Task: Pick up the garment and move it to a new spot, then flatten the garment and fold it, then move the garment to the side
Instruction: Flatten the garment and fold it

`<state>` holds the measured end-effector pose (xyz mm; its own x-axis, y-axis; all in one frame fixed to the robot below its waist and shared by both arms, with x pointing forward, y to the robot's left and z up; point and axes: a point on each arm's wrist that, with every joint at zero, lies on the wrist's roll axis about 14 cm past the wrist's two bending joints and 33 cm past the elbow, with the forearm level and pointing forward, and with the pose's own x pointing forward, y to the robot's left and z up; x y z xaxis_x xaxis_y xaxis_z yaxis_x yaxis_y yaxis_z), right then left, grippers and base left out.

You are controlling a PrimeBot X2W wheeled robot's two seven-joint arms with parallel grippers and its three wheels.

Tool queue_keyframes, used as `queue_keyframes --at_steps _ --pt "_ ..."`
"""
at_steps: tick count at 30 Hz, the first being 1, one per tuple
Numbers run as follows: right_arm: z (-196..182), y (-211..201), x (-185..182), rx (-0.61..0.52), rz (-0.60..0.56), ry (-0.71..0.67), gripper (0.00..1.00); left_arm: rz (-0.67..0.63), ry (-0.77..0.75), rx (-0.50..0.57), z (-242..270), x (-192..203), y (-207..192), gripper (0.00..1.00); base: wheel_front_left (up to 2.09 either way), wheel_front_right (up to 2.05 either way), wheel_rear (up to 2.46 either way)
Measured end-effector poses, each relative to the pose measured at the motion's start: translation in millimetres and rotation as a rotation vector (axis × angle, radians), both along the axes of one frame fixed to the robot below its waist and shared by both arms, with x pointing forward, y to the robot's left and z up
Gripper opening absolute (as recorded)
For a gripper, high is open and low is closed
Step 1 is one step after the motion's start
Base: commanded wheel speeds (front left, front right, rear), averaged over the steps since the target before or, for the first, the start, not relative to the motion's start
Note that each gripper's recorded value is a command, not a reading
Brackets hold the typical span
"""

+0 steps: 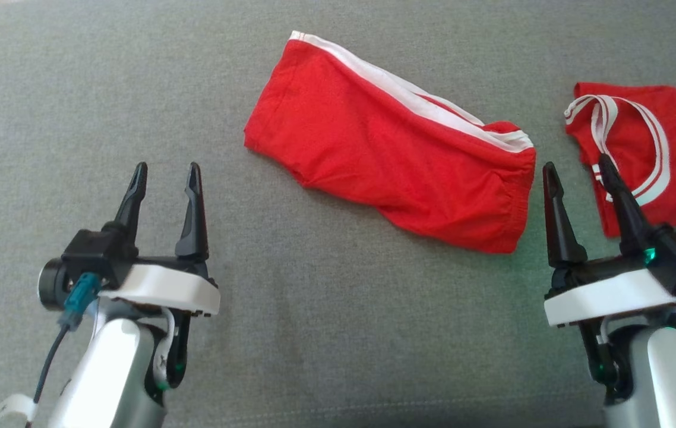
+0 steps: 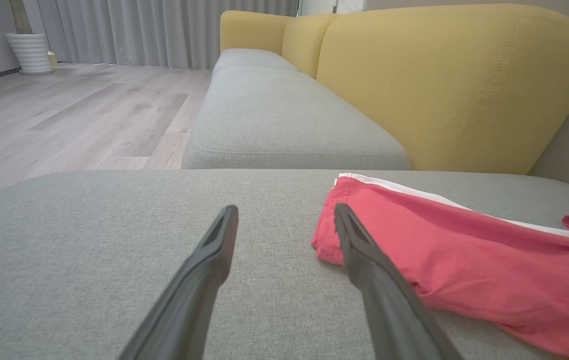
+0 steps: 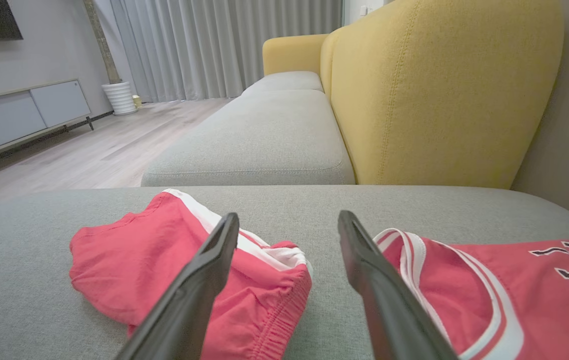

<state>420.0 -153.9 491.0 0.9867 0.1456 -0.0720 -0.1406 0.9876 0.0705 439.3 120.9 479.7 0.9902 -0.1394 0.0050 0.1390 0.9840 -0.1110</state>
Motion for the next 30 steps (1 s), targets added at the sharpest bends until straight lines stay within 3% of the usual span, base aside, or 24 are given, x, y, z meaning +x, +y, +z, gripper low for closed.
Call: queue_keyframes --at_steps 6,13,15,20,27,29,30 --pt "-7.4 1.6 4.1 0.000 0.005 0.022 1.00 -0.087 0.045 -0.006 -12.8 8.4 -19.1 1.00 0.00 0.00 0.00" --pt "-16.4 8.2 19.5 0.001 0.025 0.039 1.00 -0.249 0.081 0.006 -14.8 55.9 -59.0 1.00 0.00 0.00 0.00" --pt "-17.6 11.7 28.8 0.000 0.036 0.034 1.00 -0.302 0.161 0.008 -35.0 72.2 -73.4 1.00 0.00 0.00 0.00" --pt "-28.6 6.5 29.5 -0.006 0.024 0.063 1.00 -0.306 0.360 0.048 -88.5 80.8 -71.0 1.00 0.00 0.00 0.00" --pt "-32.4 -0.2 26.5 -0.002 0.004 0.074 1.00 -0.306 0.477 0.044 -107.7 85.2 -73.6 1.00 0.00 0.00 0.00" --pt "-32.8 -0.8 26.0 -0.001 0.003 0.076 1.00 -0.314 0.494 0.045 -108.7 85.1 -74.7 0.10 0.00 0.00 0.00" --pt "-32.2 -0.8 25.9 0.001 0.002 0.074 1.00 -0.316 0.499 0.049 -109.7 84.5 -74.3 0.00 0.00 0.00 0.00"
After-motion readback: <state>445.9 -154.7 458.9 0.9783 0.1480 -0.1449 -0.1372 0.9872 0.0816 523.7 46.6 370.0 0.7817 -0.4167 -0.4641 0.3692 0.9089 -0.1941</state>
